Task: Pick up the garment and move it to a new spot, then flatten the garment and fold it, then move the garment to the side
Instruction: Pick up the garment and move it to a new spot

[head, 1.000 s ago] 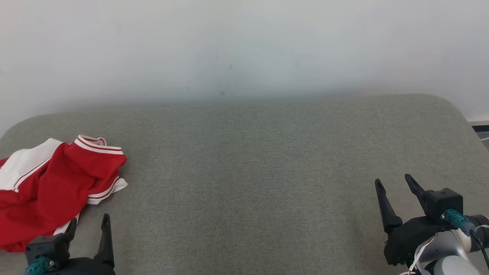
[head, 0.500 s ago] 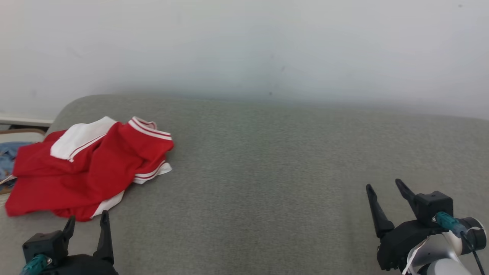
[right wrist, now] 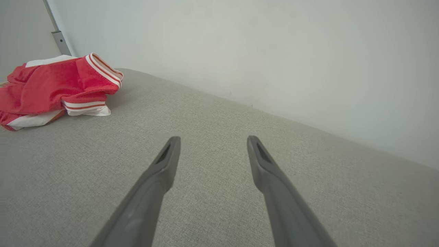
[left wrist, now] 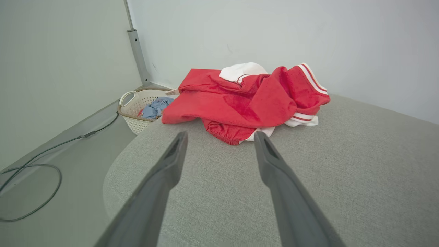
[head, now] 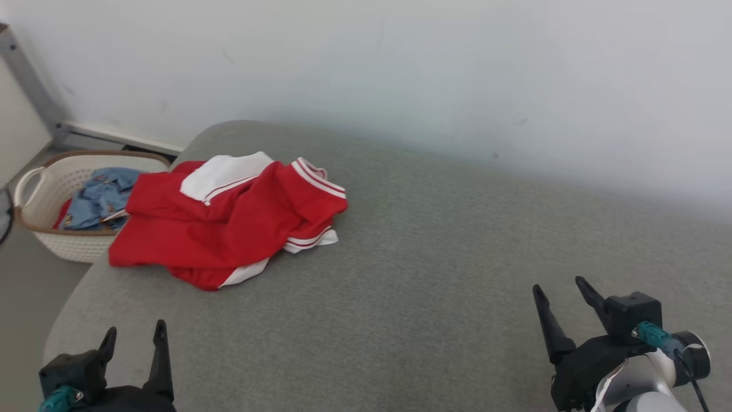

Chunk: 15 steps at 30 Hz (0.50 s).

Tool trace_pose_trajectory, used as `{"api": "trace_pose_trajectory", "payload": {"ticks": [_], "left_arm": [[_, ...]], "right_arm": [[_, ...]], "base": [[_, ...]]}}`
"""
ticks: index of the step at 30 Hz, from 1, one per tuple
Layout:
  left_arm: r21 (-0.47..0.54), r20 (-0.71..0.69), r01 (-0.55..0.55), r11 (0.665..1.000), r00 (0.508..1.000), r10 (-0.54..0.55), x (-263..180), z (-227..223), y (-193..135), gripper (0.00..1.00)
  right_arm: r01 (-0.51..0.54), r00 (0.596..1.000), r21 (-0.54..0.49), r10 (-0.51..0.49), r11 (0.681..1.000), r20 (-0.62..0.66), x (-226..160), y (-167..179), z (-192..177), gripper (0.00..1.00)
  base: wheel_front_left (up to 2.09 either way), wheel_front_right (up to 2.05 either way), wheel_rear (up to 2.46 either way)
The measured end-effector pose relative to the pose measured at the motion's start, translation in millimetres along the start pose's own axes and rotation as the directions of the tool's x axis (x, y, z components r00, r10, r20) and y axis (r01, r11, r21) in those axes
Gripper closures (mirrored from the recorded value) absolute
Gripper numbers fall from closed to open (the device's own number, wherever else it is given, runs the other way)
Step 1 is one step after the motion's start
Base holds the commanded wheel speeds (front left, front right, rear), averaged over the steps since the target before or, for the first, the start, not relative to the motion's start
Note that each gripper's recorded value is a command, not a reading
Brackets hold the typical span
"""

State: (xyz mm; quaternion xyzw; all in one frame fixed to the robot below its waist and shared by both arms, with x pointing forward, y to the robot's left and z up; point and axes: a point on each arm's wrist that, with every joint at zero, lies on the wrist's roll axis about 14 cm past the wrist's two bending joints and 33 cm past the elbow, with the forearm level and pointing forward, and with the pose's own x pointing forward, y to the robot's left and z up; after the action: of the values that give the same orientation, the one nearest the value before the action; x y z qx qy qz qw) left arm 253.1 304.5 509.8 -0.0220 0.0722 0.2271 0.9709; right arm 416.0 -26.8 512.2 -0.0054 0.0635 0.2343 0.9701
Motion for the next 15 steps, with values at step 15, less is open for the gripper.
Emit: {"api": "trace_pose_trajectory", "payload": {"ticks": [15], "left_arm": [[-0.024, 0.026, 0.034, 0.999, 0.999, -0.033, 21, 26, 18, 0.00]], "right_arm": [[-0.093, 0.995, 0.002, 0.093, 0.996, -0.040, 15, 30, -9, 0.00]], "base": [[0.00, 0.00, 0.00]]}}
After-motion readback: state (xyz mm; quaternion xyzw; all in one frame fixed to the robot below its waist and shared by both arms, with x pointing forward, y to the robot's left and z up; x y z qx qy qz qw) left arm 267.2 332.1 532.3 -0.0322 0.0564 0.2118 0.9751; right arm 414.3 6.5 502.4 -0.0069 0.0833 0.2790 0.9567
